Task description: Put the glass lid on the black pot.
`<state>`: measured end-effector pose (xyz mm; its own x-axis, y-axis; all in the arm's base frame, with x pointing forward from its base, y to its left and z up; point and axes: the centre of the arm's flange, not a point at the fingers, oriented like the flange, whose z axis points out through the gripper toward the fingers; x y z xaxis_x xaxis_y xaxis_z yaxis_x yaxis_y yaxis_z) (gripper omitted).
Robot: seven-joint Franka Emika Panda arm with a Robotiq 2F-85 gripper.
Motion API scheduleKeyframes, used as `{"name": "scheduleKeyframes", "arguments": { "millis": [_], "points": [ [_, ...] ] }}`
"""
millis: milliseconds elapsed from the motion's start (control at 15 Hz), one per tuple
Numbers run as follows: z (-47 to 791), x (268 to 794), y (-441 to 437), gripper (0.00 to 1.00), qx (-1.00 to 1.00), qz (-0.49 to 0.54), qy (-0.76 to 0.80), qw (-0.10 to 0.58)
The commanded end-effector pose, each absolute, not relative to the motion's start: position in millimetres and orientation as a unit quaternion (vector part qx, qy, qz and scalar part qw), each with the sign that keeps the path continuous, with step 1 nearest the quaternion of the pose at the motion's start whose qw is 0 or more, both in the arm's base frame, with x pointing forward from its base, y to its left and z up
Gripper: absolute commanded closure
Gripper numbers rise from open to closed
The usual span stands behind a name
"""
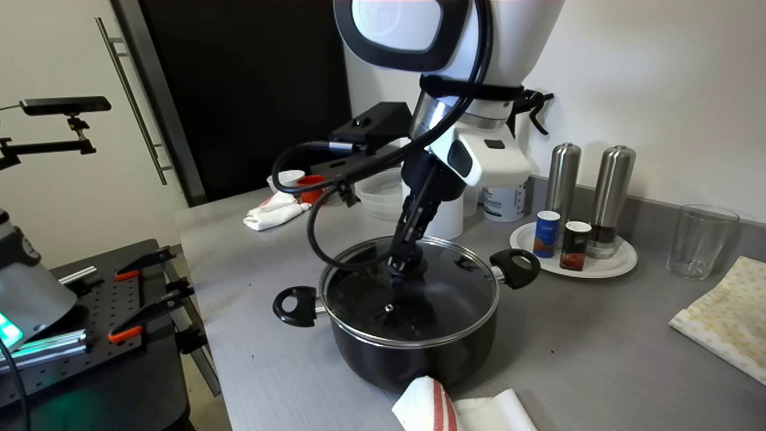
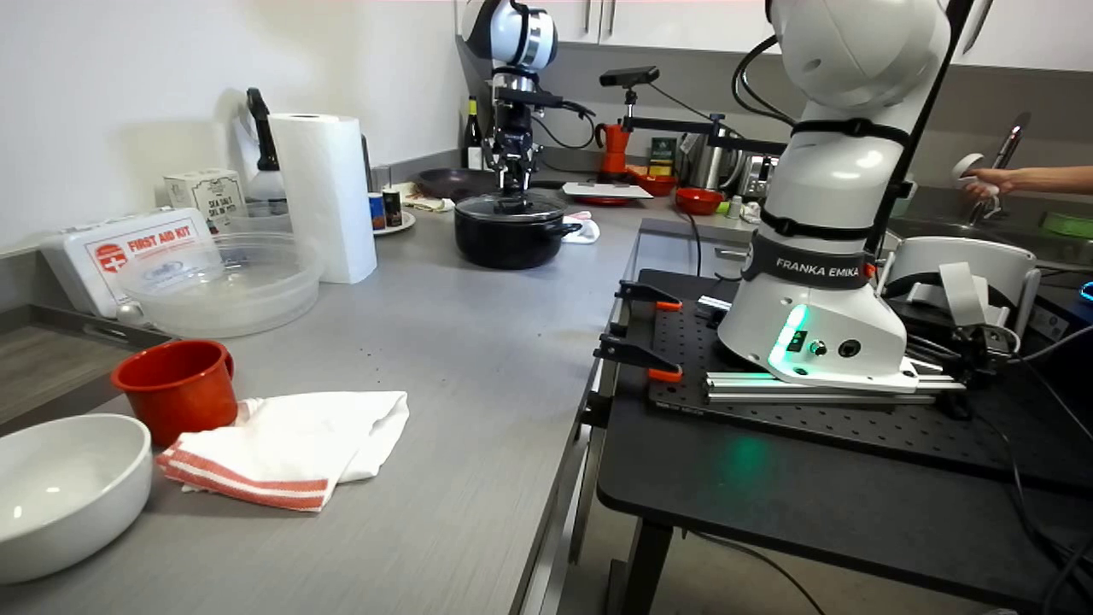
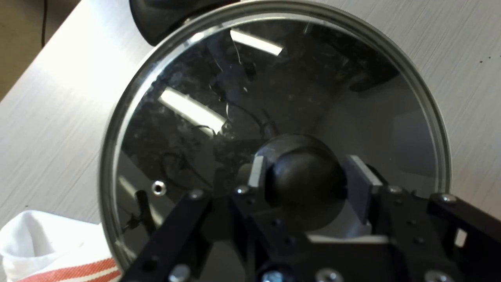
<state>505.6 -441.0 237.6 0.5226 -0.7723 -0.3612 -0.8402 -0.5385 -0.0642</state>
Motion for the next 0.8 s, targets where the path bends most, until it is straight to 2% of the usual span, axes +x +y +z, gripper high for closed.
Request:
{"name": "scheduleKeyframes", "arguments": {
  "millis": [0, 733],
  "points": [
    [248.9, 512.5, -447.8, 0.74, -0.863, 0.146, 0.472, 0.108],
    [253.5, 523.1, -445.1, 0.74, -0.862, 0.138, 0.477, 0.097]
  ]
}}
